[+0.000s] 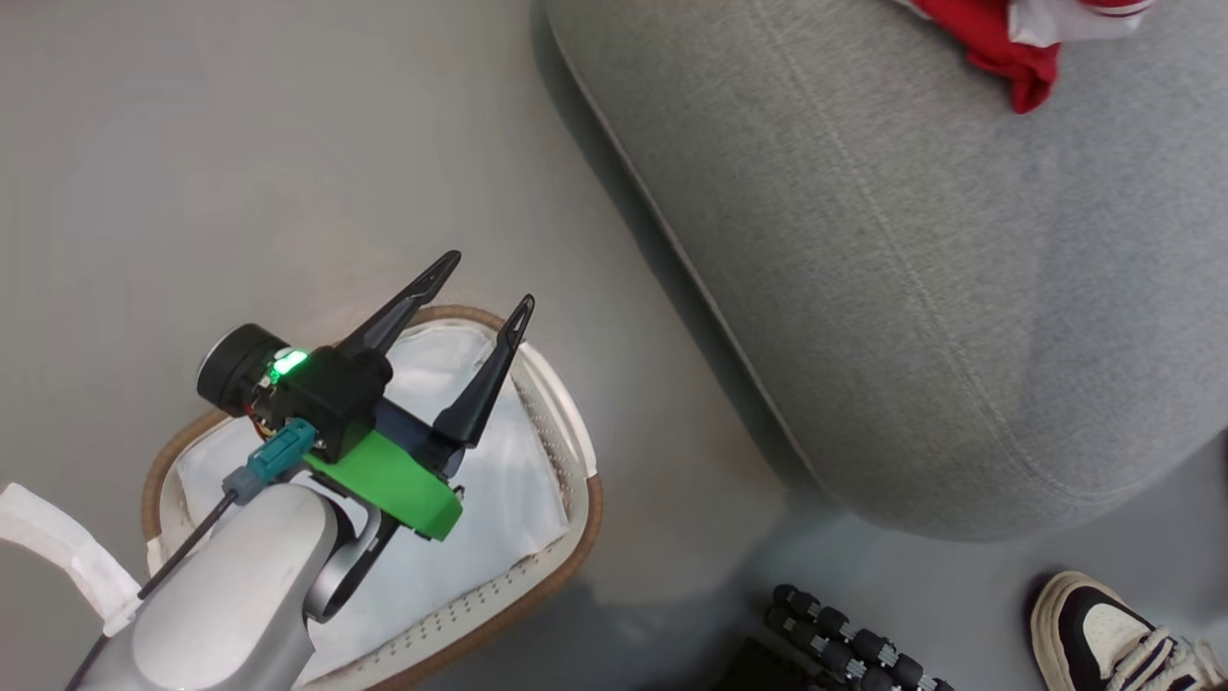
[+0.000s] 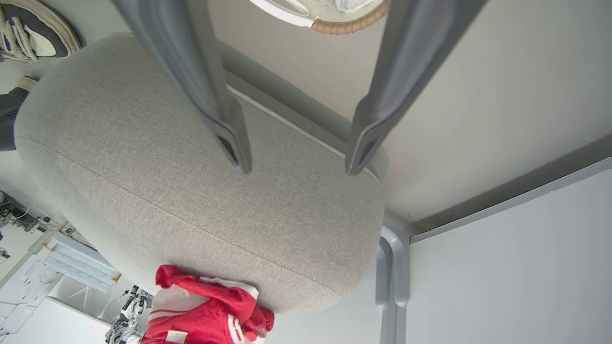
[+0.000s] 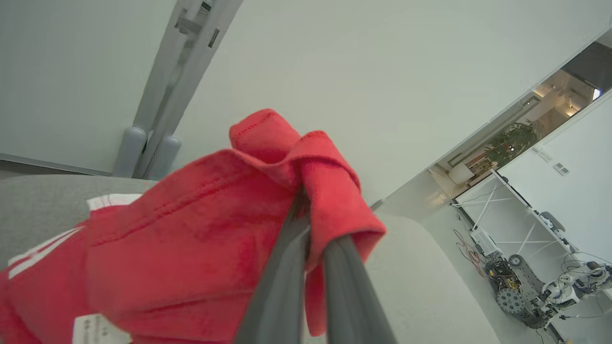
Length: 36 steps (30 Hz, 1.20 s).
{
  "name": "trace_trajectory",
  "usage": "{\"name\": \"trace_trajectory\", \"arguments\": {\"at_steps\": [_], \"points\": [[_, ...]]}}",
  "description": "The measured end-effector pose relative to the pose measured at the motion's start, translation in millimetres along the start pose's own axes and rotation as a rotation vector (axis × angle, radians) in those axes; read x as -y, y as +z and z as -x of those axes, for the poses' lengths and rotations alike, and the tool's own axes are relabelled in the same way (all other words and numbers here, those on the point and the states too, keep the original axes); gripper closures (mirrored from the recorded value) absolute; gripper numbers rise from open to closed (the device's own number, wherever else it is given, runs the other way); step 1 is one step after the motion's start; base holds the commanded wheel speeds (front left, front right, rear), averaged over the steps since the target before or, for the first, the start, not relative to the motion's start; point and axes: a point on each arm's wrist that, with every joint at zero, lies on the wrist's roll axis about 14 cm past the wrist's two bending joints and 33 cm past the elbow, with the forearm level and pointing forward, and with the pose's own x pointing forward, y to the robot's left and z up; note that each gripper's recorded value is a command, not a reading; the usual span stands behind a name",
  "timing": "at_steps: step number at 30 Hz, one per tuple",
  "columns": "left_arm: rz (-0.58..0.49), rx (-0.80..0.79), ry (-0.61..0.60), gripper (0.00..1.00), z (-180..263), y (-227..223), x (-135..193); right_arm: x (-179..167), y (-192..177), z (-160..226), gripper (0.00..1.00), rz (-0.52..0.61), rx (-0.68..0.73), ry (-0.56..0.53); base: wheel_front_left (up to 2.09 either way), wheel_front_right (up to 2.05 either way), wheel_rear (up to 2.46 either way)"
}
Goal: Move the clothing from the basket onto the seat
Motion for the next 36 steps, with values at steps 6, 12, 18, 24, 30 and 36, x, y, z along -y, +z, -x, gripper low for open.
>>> {"name": "trace_trajectory", "arguments": {"at_steps": [6, 12, 18, 24, 30, 36], "points": [[0.024, -0.032, 0.056, 0.00, 13.1, -17.1, -21.0, -64.4, -84.2, 17.6, 1.00, -0.108, -0.199, 0.061, 0.00, 0.00, 0.00], [0.034, -0.056, 0.112, 0.00, 25.6, -27.0, -36.7, -101.8, -128.5, 40.8, 0.36, -0.186, -0.309, 0.071, 0.00, 0.00, 0.00], [0.023, -0.021, 0.134, 0.00, 23.8, -9.4, -33.3, -97.0, -122.3, 65.1, 0.00, -0.224, -0.280, 0.033, 0.00, 0.00, 0.00], [0.018, 0.005, 0.175, 0.00, 28.1, 8.1, -22.4, -88.7, -117.6, 108.5, 0.00, -0.251, -0.273, 0.008, 0.00, 0.00, 0.00], [-0.003, 0.046, 0.258, 0.00, 42.4, 31.2, -19.5, -91.6, -99.4, 140.1, 0.00, -0.305, -0.227, 0.017, 0.00, 0.00, 0.00], [-0.075, 0.091, 0.378, 0.00, 70.4, 56.2, -24.4, -120.0, -55.6, 151.5, 0.00, -0.427, -0.115, 0.071, 0.00, 0.00, 0.00]]}}
